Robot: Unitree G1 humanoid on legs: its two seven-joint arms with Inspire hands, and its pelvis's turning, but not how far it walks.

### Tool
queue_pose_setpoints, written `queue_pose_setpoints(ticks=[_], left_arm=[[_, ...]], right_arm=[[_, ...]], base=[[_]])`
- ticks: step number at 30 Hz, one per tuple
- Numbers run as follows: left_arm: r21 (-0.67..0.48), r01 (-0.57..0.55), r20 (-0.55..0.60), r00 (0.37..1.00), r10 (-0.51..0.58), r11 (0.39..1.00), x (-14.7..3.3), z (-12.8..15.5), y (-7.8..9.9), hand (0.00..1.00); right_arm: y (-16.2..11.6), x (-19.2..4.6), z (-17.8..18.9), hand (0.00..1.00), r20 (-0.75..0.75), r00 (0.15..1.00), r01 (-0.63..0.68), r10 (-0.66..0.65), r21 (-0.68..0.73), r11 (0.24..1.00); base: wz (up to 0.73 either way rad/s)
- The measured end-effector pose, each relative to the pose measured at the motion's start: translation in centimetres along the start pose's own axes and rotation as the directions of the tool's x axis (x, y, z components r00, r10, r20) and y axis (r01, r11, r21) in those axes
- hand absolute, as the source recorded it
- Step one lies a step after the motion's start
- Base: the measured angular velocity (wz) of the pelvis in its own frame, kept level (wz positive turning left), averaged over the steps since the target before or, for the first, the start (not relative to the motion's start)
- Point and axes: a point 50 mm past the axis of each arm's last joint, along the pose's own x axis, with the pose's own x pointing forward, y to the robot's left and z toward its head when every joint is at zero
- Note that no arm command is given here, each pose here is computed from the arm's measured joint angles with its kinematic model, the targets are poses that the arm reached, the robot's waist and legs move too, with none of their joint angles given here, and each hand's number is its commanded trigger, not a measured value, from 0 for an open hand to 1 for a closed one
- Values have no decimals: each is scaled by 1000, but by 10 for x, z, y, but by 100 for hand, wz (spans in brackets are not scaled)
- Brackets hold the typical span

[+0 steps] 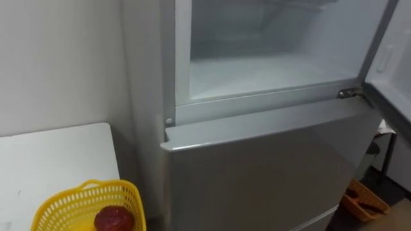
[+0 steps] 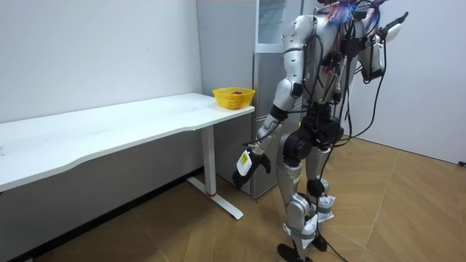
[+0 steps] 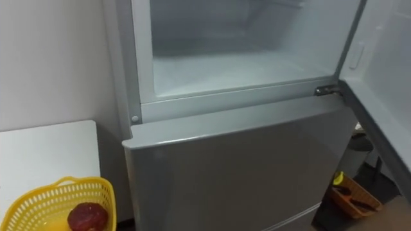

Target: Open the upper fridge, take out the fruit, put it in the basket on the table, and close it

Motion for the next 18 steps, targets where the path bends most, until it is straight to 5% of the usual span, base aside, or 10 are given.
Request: queue_pose_setpoints(ticks=[8, 18], left_arm=[[5, 6, -13, 1000, -6, 1000, 1, -2, -1, 0], [31, 29, -53, 998, -27, 999, 1, -7, -7, 0]], right_arm=[[17, -3, 15, 0, 86, 993, -83, 79, 54, 995], [52, -26, 19, 0, 87, 924, -380, 372, 120, 917]], base=[[0], [0]])
